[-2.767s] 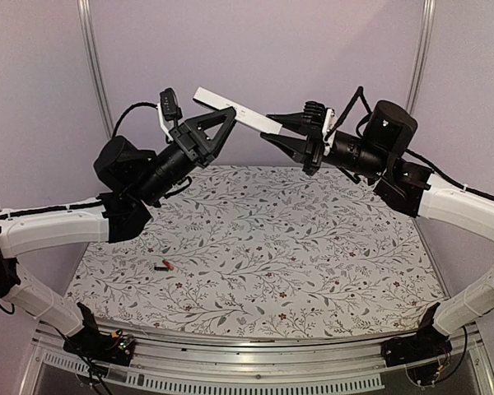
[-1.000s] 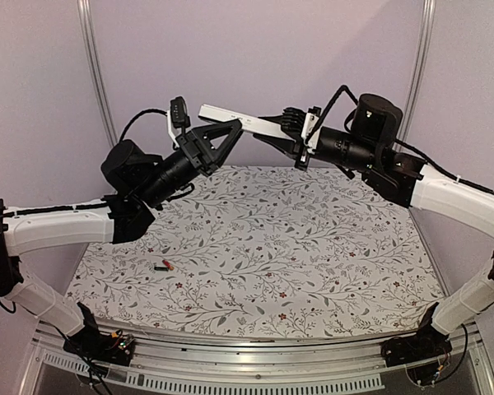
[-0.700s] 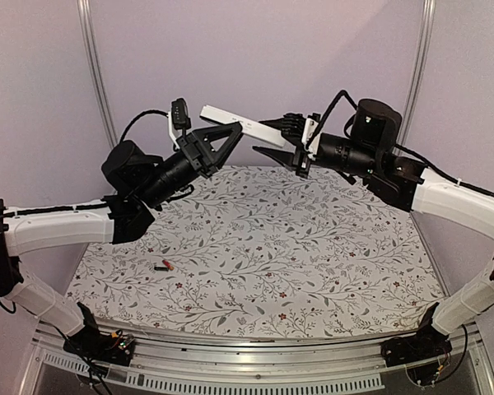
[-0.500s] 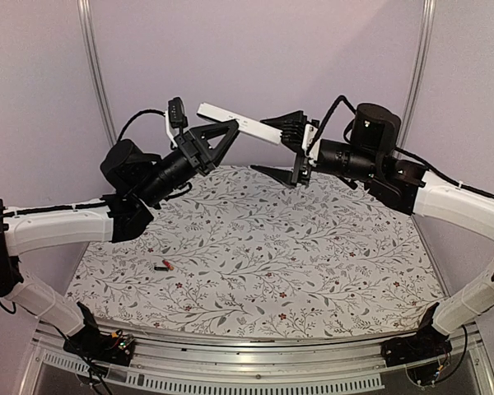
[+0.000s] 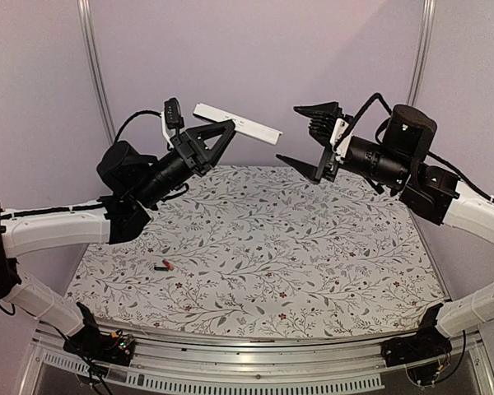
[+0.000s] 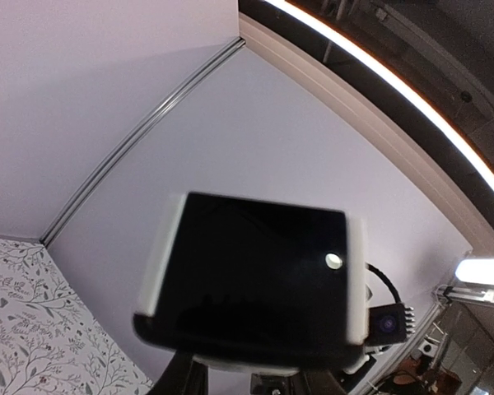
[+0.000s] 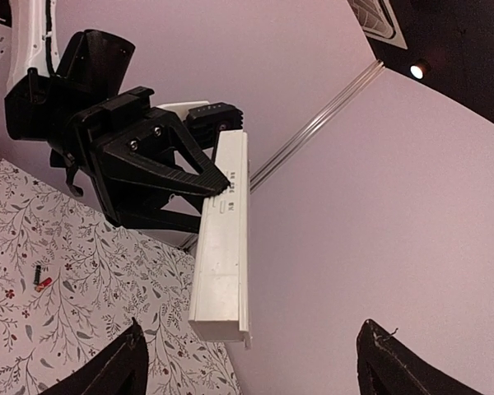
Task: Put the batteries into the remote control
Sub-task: Remove the battery cover from the remote control.
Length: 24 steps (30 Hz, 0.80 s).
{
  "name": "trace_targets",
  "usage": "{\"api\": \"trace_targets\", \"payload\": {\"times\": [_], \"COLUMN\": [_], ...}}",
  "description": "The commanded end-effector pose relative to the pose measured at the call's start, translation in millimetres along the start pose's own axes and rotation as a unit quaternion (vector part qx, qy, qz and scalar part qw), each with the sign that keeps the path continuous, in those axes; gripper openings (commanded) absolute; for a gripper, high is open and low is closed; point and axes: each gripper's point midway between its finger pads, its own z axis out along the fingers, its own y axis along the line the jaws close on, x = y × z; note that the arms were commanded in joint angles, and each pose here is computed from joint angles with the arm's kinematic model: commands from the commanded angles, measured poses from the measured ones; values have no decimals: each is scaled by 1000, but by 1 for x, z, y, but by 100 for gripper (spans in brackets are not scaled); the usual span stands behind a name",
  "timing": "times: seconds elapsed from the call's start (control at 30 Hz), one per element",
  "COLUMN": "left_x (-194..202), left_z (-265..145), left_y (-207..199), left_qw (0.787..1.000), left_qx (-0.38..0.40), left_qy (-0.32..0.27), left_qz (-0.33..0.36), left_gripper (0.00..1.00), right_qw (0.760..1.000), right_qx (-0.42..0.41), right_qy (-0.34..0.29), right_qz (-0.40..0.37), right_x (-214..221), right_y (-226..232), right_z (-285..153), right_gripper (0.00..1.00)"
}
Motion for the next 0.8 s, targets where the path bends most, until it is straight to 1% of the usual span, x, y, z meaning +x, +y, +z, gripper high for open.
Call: {"api": "trace_targets", "payload": {"times": [0.0, 0.17, 0.27, 0.5, 0.6, 0.77], "left_x": [-9, -10, -9, -9, -8, -6], "left_z": [-6, -6, -6, -6, -6, -6], "left_y": [-7, -7, -7, -7, -6, -4], "left_qw": [1000, 1000, 1000, 1000, 1000, 1000], "left_qx": [10, 10, 10, 10, 10, 8], "left_qy": [-13, -14, -13, -12, -11, -9], "left_qz": [12, 13, 12, 11, 11, 10], "left_gripper": [0, 0, 0, 0, 0, 0], "right_qw": [999, 999, 999, 1000, 1000, 1000], "right_qx": [14, 22, 18, 3, 2, 4], "right_qy": [46, 45, 46, 27, 25, 23], "right_qz": [-6, -13, -14, -13, -11, -11], "right_x": [14, 9, 12, 9, 10, 11], "right_y": [-2, -7, -6, -1, 0, -1], "right_z": [-15, -19, -12, -2, 2, 4], "right_gripper": [81, 53, 43, 33, 27, 24]}}
